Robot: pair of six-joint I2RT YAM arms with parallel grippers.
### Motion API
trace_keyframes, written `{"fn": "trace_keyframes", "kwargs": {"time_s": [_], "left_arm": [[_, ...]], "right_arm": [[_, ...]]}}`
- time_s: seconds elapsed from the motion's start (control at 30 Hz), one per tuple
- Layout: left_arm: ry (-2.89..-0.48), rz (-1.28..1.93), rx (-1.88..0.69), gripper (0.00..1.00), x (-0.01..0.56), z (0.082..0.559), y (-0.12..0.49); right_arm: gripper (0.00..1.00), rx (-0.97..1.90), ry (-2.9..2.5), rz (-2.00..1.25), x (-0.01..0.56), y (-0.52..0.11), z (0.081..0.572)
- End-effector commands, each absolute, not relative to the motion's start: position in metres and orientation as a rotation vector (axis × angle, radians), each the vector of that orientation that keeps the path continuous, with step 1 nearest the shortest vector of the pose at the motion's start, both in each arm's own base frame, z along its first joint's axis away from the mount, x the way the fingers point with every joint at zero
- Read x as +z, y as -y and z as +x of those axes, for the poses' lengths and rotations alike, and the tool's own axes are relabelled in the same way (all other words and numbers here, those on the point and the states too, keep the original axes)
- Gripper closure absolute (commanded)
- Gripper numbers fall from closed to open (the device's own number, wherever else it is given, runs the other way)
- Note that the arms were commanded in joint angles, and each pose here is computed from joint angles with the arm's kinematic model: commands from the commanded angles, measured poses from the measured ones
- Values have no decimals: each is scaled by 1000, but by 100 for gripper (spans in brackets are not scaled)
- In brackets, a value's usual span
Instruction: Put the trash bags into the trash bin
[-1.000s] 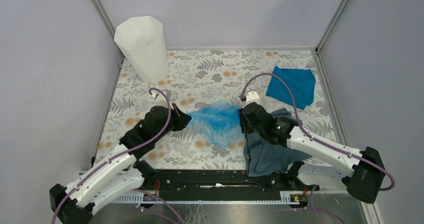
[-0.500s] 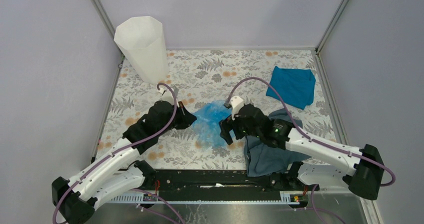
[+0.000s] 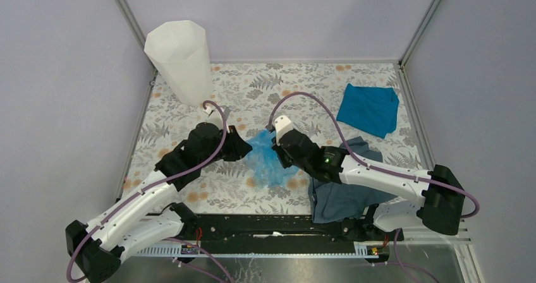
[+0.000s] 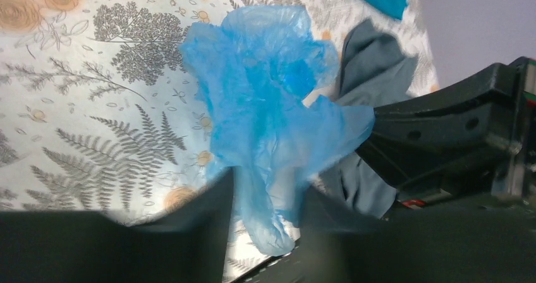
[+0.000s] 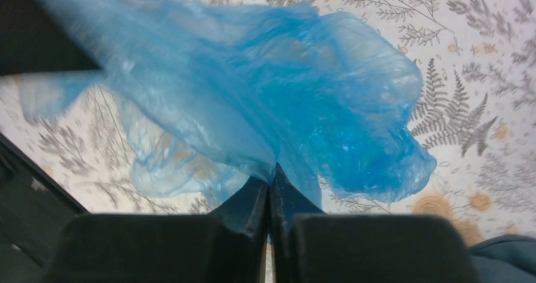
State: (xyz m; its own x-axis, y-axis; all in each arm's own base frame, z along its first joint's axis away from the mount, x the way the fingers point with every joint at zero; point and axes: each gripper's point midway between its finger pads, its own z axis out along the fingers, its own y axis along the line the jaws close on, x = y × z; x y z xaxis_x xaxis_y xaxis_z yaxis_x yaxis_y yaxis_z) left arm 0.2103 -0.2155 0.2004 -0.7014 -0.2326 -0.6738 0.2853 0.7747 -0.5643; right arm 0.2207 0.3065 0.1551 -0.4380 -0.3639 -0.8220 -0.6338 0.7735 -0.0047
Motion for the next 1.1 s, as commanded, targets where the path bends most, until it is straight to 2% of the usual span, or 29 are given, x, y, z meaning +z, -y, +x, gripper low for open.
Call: {"fn": "trace_keyframes", "kwargs": {"time_s": [0.0,0.03,0.07,0.1,0.3,0.53,0.57,0.6,0.7,0.73,0.8,0.87,0.93,0.97,1.03,1.07], "left_arm": [[-2155,-33,-790,22,213,219,204],[-2164,-45,-795,10,208,217,203],[-2169,-54,-812,3,204,215,204],[-2176,-62,-837,1,199,212,206],[-2192,-89,-1100,1,162,195,235],[-2213,-105,-1078,3,138,215,249],[-2217,-119,-1049,7,134,219,247],[-2239,-135,-1010,16,126,223,245],[-2254,-181,-921,62,117,232,237],[-2268,-198,-877,72,114,235,232],[-2255,-214,-774,84,123,255,215],[-2224,-260,-713,97,156,298,185],[-2131,-284,-768,100,229,348,158],[-2019,-251,-808,100,304,367,152],[-1817,-158,-824,100,417,372,149],[-1703,-96,-857,100,468,359,155]], "right_arm": [[100,494,-2089,-415,178,-283,258],[100,537,-2098,-387,178,-280,260],[100,571,-2108,-365,176,-277,260],[100,614,-2120,-356,175,-277,258],[100,716,-2173,-300,164,-273,256],[100,725,-2199,-295,157,-269,251],[100,719,-2203,-291,156,-268,251],[100,713,-2206,-289,155,-266,250],[100,646,-2237,-253,147,-254,251],[100,608,-2254,-229,144,-247,254],[100,582,-2274,-186,140,-237,267],[100,567,-2284,-165,149,-222,299],[100,494,-2313,-103,181,-198,345],[100,450,-2339,-102,205,-191,359],[100,482,-2238,-183,296,-201,373],[100,579,-2111,-225,356,-213,369]]}}
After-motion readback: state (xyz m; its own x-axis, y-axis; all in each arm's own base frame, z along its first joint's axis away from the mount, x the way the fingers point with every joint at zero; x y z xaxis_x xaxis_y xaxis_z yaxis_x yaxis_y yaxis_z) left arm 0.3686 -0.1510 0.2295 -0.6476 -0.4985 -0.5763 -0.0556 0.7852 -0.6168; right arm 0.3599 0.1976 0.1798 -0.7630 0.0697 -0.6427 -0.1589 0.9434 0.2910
